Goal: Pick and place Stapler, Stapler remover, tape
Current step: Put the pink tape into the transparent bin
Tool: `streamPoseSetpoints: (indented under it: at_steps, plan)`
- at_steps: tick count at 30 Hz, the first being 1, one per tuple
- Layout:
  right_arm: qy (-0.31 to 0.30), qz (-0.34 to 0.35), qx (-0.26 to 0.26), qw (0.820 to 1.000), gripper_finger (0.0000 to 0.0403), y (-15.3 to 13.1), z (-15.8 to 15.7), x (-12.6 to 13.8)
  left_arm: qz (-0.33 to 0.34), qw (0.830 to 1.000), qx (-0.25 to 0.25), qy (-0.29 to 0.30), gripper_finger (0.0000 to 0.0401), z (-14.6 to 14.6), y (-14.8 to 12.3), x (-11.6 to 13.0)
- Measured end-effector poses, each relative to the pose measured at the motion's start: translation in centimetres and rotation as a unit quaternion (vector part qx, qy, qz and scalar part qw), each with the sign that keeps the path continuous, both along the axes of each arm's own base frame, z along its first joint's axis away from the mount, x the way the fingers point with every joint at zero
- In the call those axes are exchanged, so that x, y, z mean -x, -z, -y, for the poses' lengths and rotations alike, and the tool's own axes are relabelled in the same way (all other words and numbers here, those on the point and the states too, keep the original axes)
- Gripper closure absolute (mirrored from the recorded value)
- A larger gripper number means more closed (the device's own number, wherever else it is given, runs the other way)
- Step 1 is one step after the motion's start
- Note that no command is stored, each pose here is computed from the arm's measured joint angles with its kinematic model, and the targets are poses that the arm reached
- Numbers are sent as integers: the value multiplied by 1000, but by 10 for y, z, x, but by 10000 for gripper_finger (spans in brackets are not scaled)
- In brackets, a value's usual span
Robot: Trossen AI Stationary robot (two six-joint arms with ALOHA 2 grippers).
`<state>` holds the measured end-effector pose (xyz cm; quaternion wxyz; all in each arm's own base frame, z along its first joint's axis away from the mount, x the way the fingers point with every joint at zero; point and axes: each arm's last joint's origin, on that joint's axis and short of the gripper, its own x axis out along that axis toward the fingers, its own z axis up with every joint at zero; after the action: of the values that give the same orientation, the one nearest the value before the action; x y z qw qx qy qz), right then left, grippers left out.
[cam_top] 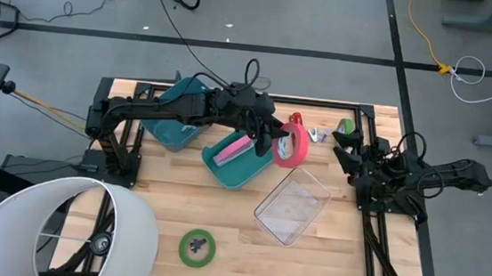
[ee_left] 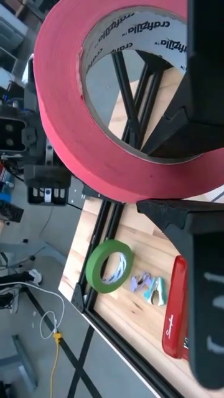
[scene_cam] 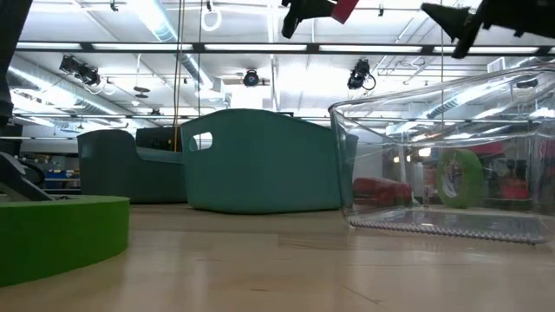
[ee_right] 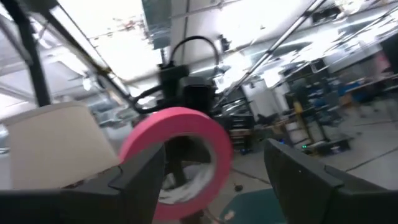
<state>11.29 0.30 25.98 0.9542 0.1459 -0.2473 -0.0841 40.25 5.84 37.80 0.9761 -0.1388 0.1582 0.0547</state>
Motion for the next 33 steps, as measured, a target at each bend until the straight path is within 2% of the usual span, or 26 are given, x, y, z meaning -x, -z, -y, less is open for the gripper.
streamPoseSetpoints:
  at_steps: [5,14,27,33]
  plan:
    - [-41,-7,12,999,128,-16,-4,-12,22,1000,4,16,309,-1,-4,-1]
    - [-108,-46,22,993,128,-33,-11,-47,24,1000,8,18,309,-6,-4,0]
    - [-163,-79,45,982,128,-47,-19,-87,24,1000,7,18,308,-6,-4,0]
    - [-165,-80,46,982,128,-46,-20,-97,23,1000,7,18,305,-6,-4,0]
